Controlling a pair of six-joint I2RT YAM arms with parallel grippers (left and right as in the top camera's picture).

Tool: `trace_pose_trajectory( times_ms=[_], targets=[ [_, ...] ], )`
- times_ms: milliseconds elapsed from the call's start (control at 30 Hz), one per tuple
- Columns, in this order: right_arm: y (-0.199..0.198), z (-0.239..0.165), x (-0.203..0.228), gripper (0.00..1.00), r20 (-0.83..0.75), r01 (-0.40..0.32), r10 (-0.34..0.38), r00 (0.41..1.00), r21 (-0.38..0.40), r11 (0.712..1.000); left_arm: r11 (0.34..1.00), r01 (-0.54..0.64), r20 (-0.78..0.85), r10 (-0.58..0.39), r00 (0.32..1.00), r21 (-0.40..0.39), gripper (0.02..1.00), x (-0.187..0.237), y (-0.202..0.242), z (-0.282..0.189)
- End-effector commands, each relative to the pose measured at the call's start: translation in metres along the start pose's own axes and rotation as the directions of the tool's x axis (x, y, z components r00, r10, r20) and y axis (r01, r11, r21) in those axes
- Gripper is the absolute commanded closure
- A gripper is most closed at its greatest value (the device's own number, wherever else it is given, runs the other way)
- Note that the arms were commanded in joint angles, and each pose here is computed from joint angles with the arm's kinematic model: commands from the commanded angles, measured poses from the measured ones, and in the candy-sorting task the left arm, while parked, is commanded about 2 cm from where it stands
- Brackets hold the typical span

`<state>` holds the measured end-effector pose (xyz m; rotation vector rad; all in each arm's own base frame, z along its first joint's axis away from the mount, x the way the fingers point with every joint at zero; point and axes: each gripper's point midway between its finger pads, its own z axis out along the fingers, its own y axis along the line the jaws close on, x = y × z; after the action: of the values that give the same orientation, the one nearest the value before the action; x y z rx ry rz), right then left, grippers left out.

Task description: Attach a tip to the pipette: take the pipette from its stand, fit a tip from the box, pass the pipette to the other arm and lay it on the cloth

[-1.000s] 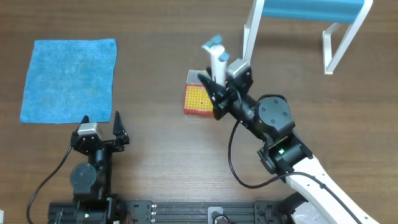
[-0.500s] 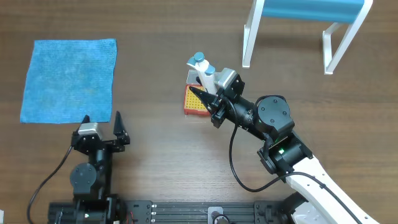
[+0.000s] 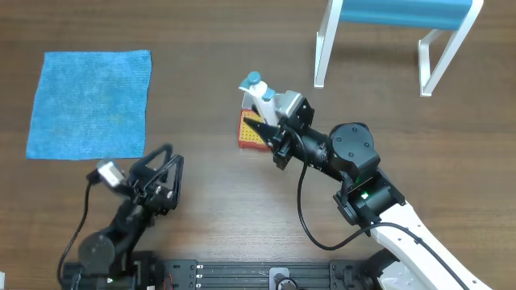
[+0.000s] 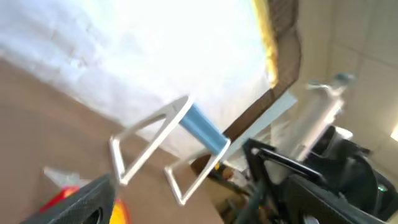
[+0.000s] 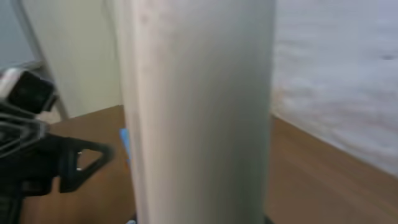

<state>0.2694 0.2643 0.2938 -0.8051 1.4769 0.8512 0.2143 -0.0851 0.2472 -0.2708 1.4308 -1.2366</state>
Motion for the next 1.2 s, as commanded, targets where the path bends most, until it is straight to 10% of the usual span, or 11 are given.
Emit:
trace_pose_trajectory(
  times_ms=[33,233,367,600,1000,1200],
  targets=[
    [0.015,-0.001,0.0,0.93,-0.008,-0.04,0.039,0.999,-0.094,0.995,0.999,0.014,-0.195,-0.006,0.981,0.04,0.143,0.009,-0.025,0.016],
    [0.017,-0.001,0.0,0.93,-0.008,-0.039,0.038,0.999,-0.105,0.994,0.955,-0.071,-0.473,0.207,0.856,0.288,0.143,-0.018,-0.091,0.074],
    [0.047,-0.007,0.001,0.928,-0.021,-0.045,0.041,0.999,-0.276,0.96,0.918,-0.007,-0.58,0.256,0.774,0.396,0.143,-0.022,-0.101,0.095],
    [0.051,-0.008,-0.011,0.928,-0.001,-0.099,0.104,0.995,-0.302,0.948,0.705,0.037,-0.552,0.522,0.65,0.709,0.143,0.026,-0.138,0.101],
    [0.053,-0.008,-0.015,0.93,0.016,-0.095,0.104,0.994,-0.308,0.947,0.673,0.052,-0.524,0.523,0.672,0.738,0.152,0.051,-0.149,0.118],
    [0.053,-0.008,-0.015,0.93,-0.001,-0.149,0.156,0.988,-0.309,0.939,0.667,0.024,-0.496,0.529,0.688,0.744,0.798,0.048,-0.151,0.122]
  ],
)
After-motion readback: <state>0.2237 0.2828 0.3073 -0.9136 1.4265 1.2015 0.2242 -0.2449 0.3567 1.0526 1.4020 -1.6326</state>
